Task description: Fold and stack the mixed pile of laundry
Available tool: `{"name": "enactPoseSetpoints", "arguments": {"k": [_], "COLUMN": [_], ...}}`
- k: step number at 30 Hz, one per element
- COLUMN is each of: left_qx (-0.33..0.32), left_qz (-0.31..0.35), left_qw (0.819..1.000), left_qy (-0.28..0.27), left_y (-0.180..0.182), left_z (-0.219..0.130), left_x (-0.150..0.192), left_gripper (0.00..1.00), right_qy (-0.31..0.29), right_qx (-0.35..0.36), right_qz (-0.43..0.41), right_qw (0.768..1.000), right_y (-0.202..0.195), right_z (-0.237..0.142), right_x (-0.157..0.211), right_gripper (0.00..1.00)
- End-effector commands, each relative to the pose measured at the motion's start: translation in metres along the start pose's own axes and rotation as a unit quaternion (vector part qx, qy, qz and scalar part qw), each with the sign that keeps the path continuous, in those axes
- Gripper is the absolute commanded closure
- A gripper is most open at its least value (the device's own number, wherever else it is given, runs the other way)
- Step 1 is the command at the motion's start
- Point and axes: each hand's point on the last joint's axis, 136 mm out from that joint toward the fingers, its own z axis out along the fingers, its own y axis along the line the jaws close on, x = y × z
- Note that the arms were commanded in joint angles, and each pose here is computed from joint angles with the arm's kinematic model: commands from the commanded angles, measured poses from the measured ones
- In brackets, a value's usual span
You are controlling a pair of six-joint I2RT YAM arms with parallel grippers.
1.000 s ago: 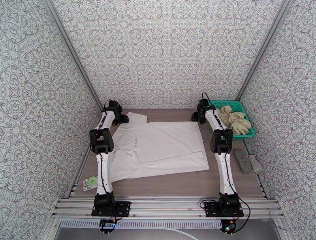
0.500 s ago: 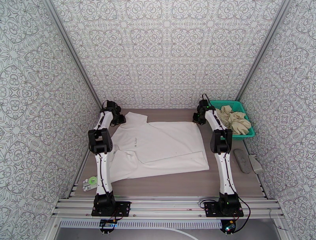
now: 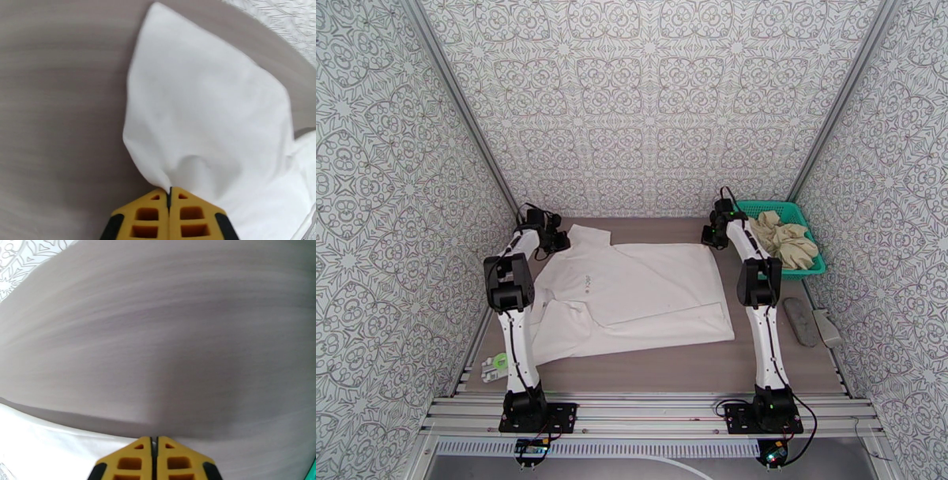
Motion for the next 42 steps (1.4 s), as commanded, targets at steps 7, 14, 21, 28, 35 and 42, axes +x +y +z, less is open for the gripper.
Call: {"name": "enactPoseSetpoints", "arguments": {"k": [7, 14, 21, 28, 35, 42], "left_qx": [0.063, 0.081, 0.103, 0.099, 0.093, 0.071], "left_qz": [0.019, 0.013, 0.013, 0.011, 0.001, -0.026], "left_qw": [0.994, 0.992, 0.989, 0.987, 0.986, 0.987], "left_qy": [-0.085, -0.096, -0.105, -0.124, -0.136, -0.144], "left_y": [-0.021, -0.022, -0.033, -0.037, -0.04, -0.034], "left_z": [-0.064, -0.087, -0.102, -0.128, -0.146, -0.159], "left_x": [-0.022, -0.005, 0.006, 0.017, 0.033, 0.064], "left_gripper": [1.0, 1.0, 1.0, 1.0, 1.0, 1.0], "right_qy": [-0.02, -0.016, -0.018, -0.019, -0.013, -0.015], "right_qx": [-0.01, -0.005, -0.003, -0.011, -0.02, -0.016], "right_qz": [-0.015, -0.016, -0.018, -0.018, -0.009, 0.007], "right_qw": [1.0, 1.0, 1.0, 1.0, 1.0, 1.0], "right_y": [0.005, -0.005, -0.012, -0.01, -0.011, -0.02], "right_z": [-0.045, -0.056, -0.073, -0.087, -0.095, -0.103], "right_x": [-0.008, 0.0, 0.004, 0.017, 0.04, 0.068], "right_gripper": [1.0, 1.0, 1.0, 1.0, 1.0, 1.0]}}
